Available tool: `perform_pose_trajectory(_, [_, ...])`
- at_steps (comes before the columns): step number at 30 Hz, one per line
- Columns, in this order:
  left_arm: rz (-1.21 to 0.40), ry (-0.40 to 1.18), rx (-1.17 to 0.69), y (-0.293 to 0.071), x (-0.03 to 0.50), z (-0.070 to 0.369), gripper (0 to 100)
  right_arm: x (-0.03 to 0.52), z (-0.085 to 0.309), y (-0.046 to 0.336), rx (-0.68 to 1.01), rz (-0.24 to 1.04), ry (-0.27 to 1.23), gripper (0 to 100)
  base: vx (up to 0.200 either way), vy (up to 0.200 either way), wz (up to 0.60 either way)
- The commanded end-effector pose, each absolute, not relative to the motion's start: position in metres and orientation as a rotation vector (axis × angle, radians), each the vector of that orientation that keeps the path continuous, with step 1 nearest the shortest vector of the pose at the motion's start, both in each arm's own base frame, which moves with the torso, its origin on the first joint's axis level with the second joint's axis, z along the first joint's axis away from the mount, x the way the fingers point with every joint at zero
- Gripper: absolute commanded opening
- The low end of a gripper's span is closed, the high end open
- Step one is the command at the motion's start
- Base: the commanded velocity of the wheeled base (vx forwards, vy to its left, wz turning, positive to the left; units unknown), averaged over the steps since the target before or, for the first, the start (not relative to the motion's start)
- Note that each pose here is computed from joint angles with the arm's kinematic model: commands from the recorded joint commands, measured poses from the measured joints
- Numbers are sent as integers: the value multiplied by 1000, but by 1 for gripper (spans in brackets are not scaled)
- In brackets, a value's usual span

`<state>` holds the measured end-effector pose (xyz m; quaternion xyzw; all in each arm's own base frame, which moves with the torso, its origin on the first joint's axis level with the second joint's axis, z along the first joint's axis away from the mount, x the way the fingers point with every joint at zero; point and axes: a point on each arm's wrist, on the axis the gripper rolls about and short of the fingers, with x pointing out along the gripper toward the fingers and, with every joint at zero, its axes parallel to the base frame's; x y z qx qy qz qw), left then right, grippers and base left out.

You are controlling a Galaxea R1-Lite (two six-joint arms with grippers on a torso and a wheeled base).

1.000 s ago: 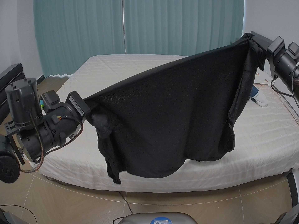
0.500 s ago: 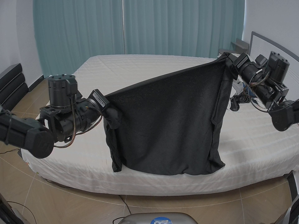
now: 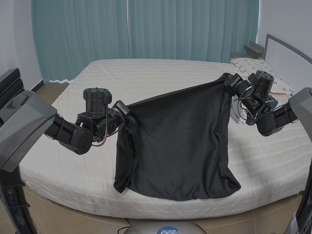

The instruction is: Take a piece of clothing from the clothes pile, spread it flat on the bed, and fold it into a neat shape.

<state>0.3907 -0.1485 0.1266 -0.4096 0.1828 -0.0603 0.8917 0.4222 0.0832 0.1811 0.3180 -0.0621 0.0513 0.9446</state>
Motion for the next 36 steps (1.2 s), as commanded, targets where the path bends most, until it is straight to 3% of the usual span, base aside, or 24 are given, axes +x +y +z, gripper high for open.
perform_pose_trajectory(1, [-91,435,-830,-157,416,84,0,453,127,87,632,68,-44,0,200,0,0])
perform_pose_trajectory(16, [-63,480,-813,-173,446,27,0,485,48,97,590,-4,35,0,0,0,0])
perform_pose_trajectory(17, [-61,483,-814,-173,446,25,0,485,43,97,590,-7,43,100,0,0,0])
perform_pose_trajectory(18, [-61,486,-813,-173,447,22,0,486,38,97,586,-7,54,100,0,0,0])
perform_pose_trajectory(19, [-61,490,-814,-174,448,19,100,486,33,97,584,-4,66,100,0,0,0])
perform_pose_trajectory(24, [-8,483,-798,-178,462,-9,100,487,-4,99,552,-21,151,100,0,0,0])
perform_pose_trajectory(36, [200,571,-722,-158,477,-23,100,478,-24,73,521,-117,271,100,0,0,0])
